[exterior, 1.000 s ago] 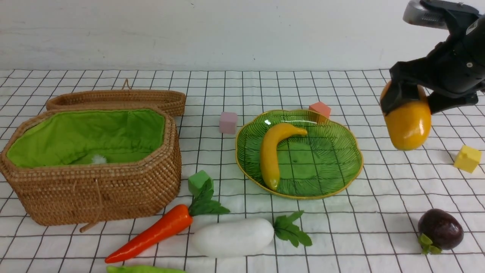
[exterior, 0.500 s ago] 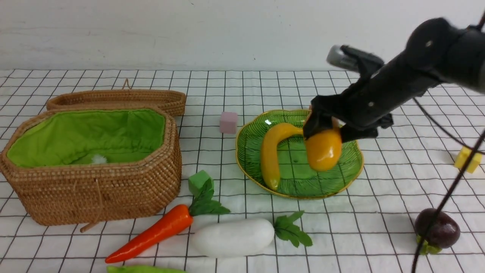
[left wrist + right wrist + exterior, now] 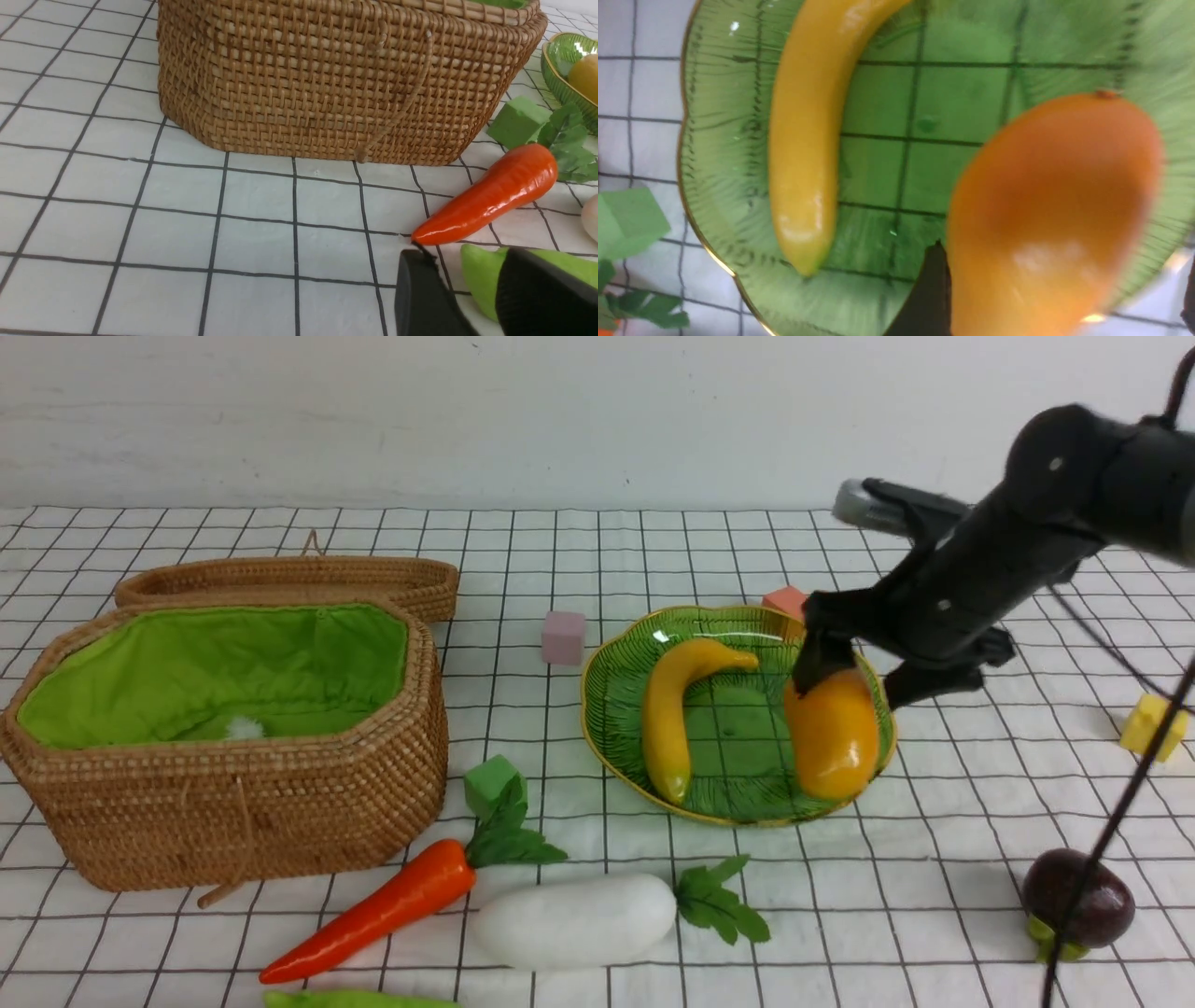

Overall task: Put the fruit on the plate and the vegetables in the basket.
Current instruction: Use the right arm to grab a mango and put it into the right plate, then use the right arm to grab a mangosteen and put it into the right plate

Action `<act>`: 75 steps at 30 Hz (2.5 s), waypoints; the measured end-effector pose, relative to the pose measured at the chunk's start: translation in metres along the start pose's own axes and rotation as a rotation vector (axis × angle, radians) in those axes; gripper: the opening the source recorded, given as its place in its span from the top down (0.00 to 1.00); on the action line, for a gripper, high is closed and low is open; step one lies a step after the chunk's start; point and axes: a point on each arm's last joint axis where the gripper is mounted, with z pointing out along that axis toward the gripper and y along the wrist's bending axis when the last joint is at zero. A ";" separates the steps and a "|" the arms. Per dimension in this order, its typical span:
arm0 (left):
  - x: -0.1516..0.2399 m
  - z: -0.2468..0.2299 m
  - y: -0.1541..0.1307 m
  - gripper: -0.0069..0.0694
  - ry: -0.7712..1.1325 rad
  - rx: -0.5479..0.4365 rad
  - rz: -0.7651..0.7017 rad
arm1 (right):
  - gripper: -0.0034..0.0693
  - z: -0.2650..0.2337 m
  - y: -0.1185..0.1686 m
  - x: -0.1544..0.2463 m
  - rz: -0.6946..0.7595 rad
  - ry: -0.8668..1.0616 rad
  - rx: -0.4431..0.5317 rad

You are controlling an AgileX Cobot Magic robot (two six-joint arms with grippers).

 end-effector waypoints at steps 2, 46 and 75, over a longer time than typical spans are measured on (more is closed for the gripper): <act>0.000 0.000 0.000 0.60 0.000 0.000 0.000 | 0.02 -0.020 -0.007 -0.001 -0.003 -0.001 0.024; 0.000 0.000 0.000 0.60 0.000 0.000 0.000 | 0.14 0.006 -0.099 0.129 0.385 -0.040 0.232; 0.000 0.000 0.000 0.60 0.000 0.000 0.000 | 0.26 0.003 -0.102 0.116 0.340 -0.180 0.250</act>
